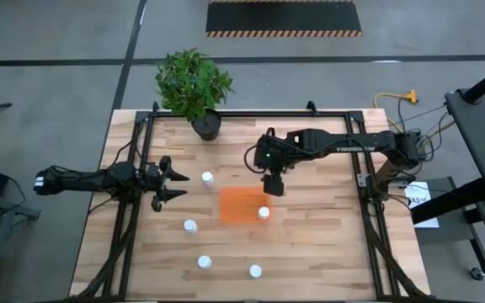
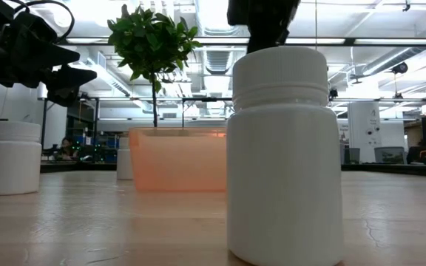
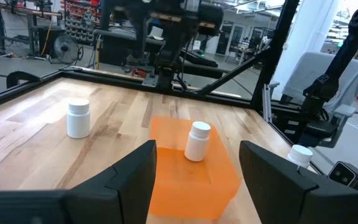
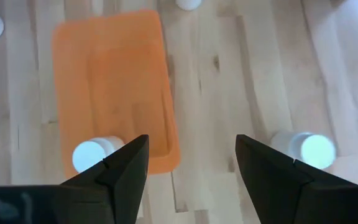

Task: Pick and place pill bottles into a basket
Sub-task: Put the white pill bottle into the orange bin

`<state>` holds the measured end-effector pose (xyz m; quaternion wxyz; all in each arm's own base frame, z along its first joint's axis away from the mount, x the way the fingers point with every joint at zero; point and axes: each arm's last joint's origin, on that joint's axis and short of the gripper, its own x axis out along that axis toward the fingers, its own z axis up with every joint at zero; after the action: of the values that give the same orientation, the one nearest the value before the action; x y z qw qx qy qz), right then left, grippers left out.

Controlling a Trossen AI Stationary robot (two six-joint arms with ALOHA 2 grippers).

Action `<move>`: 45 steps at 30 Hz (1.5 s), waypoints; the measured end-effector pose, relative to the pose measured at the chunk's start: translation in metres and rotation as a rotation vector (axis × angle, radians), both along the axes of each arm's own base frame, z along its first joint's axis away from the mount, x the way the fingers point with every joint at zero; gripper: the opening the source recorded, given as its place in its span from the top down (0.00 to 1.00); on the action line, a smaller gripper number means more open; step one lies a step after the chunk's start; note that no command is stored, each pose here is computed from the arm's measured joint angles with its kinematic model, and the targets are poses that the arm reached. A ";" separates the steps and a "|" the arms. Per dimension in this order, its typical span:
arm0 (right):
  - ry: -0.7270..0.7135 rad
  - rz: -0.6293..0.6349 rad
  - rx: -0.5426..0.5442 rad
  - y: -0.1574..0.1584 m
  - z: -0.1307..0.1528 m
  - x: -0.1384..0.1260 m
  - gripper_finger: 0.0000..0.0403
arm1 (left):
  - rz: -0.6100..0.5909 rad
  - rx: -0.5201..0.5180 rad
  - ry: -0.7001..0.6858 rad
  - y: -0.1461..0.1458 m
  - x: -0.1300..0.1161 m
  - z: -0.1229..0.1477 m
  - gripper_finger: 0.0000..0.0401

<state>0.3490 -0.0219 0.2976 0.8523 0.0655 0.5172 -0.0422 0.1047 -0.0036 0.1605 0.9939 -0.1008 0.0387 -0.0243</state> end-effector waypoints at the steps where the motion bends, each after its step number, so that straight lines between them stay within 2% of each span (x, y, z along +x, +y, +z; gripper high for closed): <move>1: -0.002 0.000 0.013 -0.002 -0.003 -0.002 0.43 | 0.000 0.000 0.000 0.000 0.000 0.000 0.47; 5: -0.051 -0.009 0.035 -0.011 -0.014 -0.018 0.43 | -0.001 0.000 0.000 0.000 0.000 0.000 0.47; 14: -0.201 -0.071 -0.018 -0.042 -0.042 -0.052 0.43 | 0.000 0.000 0.000 0.000 0.000 0.000 0.47; 22: -0.199 -0.124 -0.053 -0.075 -0.066 -0.062 0.43 | 0.000 0.000 0.000 0.000 0.000 0.000 0.47; 26: -0.250 -0.113 -0.008 -0.090 -0.067 -0.065 0.43 | 0.000 0.000 0.003 0.000 0.000 0.000 0.47; 30: -0.278 -0.121 -0.033 -0.102 -0.065 -0.068 0.43 | 0.000 0.000 0.007 0.000 0.000 -0.001 0.47; 35: -0.303 -0.148 -0.032 -0.117 -0.067 -0.070 0.34 | 0.000 0.000 0.007 0.000 0.000 -0.001 0.47; 41: -0.252 -0.127 0.019 -0.124 -0.087 -0.065 0.20 | 0.000 0.000 0.006 0.000 0.000 -0.001 0.47; 45: -0.214 -0.110 0.020 -0.126 -0.101 -0.060 0.17 | 0.000 0.000 0.005 0.000 0.000 0.000 0.47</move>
<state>0.2889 -0.1476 0.1968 0.8982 0.1066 0.4194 -0.0766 0.1050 -0.0036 0.1600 0.9938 -0.1008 0.0413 -0.0241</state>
